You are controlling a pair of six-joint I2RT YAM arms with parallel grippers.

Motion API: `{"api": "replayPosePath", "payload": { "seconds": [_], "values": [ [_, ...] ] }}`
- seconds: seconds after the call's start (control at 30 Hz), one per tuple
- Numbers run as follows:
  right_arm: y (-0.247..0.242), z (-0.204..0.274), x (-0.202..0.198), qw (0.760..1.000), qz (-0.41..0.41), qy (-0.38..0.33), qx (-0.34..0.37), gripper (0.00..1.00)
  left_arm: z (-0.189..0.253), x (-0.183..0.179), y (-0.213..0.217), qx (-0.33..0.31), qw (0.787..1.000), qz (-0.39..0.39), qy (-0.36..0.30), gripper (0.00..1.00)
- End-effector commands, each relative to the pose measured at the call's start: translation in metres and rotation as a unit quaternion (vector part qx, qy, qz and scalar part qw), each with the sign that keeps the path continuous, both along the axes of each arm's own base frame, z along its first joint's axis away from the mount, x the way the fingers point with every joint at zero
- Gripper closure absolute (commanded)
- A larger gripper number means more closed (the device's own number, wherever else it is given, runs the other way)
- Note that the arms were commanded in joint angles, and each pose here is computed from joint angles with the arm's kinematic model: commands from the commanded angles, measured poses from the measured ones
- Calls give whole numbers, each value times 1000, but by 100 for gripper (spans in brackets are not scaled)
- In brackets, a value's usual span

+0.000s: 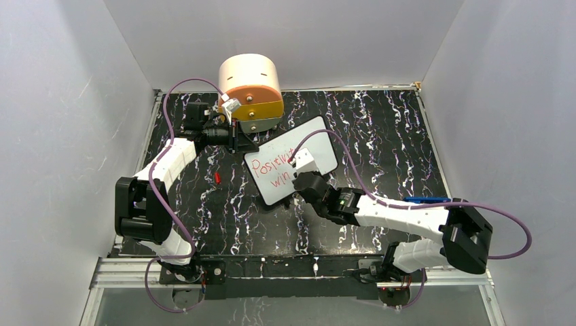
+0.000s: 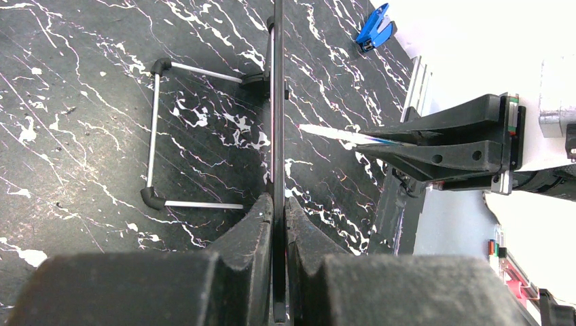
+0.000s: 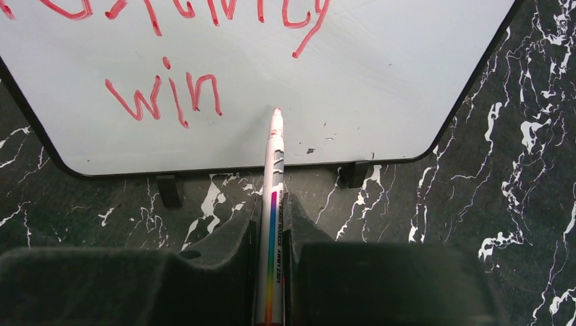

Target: Write a sentence on the whiteboard

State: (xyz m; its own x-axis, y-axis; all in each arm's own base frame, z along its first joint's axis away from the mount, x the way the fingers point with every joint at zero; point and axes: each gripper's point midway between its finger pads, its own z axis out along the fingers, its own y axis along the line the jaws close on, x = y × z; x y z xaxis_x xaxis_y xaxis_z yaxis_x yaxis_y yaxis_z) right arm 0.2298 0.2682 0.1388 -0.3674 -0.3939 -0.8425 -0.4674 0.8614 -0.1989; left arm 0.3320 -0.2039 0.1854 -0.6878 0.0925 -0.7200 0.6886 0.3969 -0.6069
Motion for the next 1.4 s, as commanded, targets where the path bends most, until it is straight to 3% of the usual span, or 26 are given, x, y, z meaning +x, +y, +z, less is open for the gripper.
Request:
{"api": "replayPosePath", "payload": {
  "seconds": [0.0,0.5,1.37],
  "values": [
    [6,19,6,999,-5,-19,42,100,-32,-1,7,46,998,21,34,100],
    [26,18,5,998,29,-13,57,100,-33,-1,7,45,998,20,35,100],
    [37,23,16,997,19,-34,65,100,-32,-1,6,44,998,19,35,100]
  ]
}}
